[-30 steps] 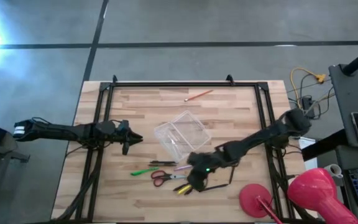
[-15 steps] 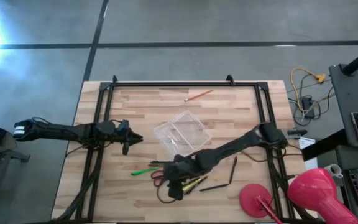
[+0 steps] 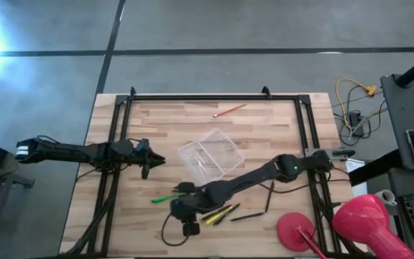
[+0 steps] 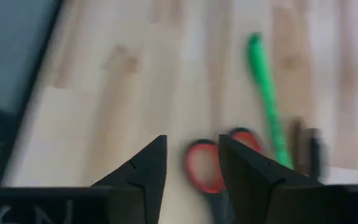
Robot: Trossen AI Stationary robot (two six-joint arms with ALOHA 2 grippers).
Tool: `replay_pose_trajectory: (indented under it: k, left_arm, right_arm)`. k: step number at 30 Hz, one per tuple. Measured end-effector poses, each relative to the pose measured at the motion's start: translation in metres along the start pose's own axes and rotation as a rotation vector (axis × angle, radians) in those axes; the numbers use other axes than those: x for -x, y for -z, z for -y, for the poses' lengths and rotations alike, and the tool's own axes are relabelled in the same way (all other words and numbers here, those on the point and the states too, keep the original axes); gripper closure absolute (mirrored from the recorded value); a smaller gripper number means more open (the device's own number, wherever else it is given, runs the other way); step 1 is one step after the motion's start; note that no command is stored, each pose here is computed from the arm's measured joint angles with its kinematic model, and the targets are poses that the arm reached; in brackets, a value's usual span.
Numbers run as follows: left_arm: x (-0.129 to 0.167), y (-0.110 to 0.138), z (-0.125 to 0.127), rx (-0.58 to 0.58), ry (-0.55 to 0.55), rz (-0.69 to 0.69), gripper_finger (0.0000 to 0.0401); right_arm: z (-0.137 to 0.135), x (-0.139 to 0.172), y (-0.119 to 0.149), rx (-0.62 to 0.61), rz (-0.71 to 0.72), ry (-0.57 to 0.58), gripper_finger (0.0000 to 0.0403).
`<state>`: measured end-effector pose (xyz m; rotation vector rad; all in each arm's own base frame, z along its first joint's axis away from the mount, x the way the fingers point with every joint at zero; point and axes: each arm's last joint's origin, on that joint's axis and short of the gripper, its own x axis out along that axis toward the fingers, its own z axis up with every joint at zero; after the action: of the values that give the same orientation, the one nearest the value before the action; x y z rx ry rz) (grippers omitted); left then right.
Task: Pick & place school supplies into a supply box
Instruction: Put the scissors into the transparent case
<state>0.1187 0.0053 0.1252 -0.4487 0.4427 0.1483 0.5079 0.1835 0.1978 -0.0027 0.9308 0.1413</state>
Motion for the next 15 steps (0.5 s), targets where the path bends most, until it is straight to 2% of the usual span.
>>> replay_pose_trajectory:
  k: [3, 15]
  left_arm:
    - [0.000, 0.000, 0.000, 0.000, 0.000, 0.000, 0.0332]
    - [0.000, 0.000, 0.000, 0.000, 0.000, 0.000, 0.0332]
  right_arm:
    - [0.003, -0.010, 0.000, 0.028, 0.000, 0.068, 0.0273]
    - [0.006, -0.027, 0.016, 0.060, -0.071, 0.084, 0.0257]
